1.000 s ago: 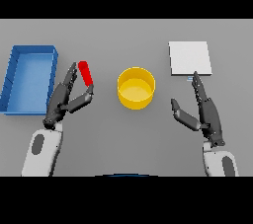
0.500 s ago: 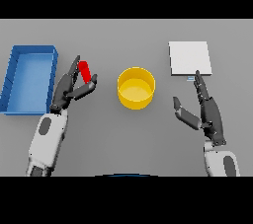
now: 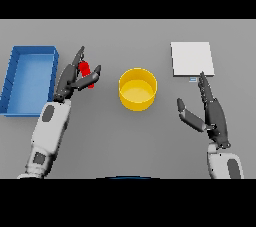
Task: Pick up the red beaker and tilt it to pour out 1 green nut into yellow bowl. Pick up the yellow bowl and place it on the metallic measuring scale.
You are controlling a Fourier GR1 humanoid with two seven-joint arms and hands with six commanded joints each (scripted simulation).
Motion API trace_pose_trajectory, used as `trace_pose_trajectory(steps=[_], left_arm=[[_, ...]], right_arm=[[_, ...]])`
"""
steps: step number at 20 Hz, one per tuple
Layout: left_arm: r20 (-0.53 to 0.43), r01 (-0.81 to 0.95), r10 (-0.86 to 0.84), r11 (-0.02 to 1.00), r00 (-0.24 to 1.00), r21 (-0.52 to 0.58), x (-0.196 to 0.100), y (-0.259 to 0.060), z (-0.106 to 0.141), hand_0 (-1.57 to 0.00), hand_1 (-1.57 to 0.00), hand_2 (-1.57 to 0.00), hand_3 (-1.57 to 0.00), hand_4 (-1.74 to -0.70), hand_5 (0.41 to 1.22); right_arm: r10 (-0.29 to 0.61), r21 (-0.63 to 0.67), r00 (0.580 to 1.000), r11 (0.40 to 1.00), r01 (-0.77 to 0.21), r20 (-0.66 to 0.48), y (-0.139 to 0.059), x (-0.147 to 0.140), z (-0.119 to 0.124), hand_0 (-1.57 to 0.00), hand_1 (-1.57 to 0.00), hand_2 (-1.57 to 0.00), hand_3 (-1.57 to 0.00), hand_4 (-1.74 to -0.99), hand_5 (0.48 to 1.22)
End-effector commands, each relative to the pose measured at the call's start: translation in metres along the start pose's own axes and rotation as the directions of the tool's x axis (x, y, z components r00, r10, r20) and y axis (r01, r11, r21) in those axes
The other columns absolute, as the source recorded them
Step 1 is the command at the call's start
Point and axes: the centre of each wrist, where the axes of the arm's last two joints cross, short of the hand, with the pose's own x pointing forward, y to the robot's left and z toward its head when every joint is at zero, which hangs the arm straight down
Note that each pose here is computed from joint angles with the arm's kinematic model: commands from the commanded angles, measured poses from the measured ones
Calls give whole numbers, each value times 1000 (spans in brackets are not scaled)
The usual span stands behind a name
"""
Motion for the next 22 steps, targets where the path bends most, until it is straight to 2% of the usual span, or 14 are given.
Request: trace_pose_trajectory(steps=[1,3,4,5,6,8,11,12,15,17,18,22], left_arm=[[15,3,-3,1000,1000,-4,-2,-6,-2,1,1,1,1,-1343,725],[44,-23,23,1000,999,3,1,-11,-7,1,1,-30,-3,-1389,752],[44,-33,33,999,998,8,-2,-11,-8,-81,-84,-122,-75,-1416,770],[29,-46,46,999,999,18,-2,-14,-8,-253,-276,-307,-220,-1444,795],[31,-60,59,998,998,34,0,-16,-10,-458,-483,-501,-490,-1443,881],[20,-15,14,997,1000,71,-1,-18,-11,-859,-875,-886,-879,-1439,1003],[64,-14,10,998,998,64,-3,-24,-12,-1206,-1214,-1220,-1217,-1445,1109],[55,-12,8,998,998,65,-1,-27,-14,-1279,-1286,-1290,-1288,-1447,1132],[96,-30,22,996,995,85,-2,-29,-13,-1422,-1425,-1427,-1426,-1591,1123],[112,-41,31,995,993,92,5,-25,-15,-1475,-1478,-1479,-1478,-1645,1112],[130,-38,25,995,991,97,8,-24,-15,-1495,-1496,-1497,-1497,-1664,1108],[204,-1,-25,992,979,126,32,-19,-16,-1540,-1540,-1541,-1541,-1709,1097]], right_arm=[[-7,4,1000,1000,7,-2,1,0,-2,1,1,1,1,-1305,681],[3,4,1000,1000,-3,-10,-1,-2,0,1,1,1,1,-1295,683],[4,5,1000,1000,-4,10,1,0,2,1,1,1,1,-1291,684],[2,4,1000,1000,-2,-1,2,1,-1,1,1,1,1,-1289,684],[7,9,1000,1000,-7,2,1,0,2,1,1,1,1,-1286,685],[-1,16,1000,1000,1,-4,2,1,2,1,1,1,1,-1283,683],[0,14,1000,1000,0,6,1,1,0,1,1,1,1,-1291,684],[3,15,1000,1000,-3,-11,1,-2,-1,1,1,1,1,-1293,682],[3,26,1000,1000,-3,0,2,-3,-2,1,1,1,1,-1296,682],[11,31,1000,999,-12,17,7,-4,-2,1,1,1,1,-1281,676],[20,24,1000,999,-21,22,1,-2,-2,1,1,1,1,-1274,674],[28,33,999,999,-29,17,8,-2,-6,1,1,1,1,-1255,672]])
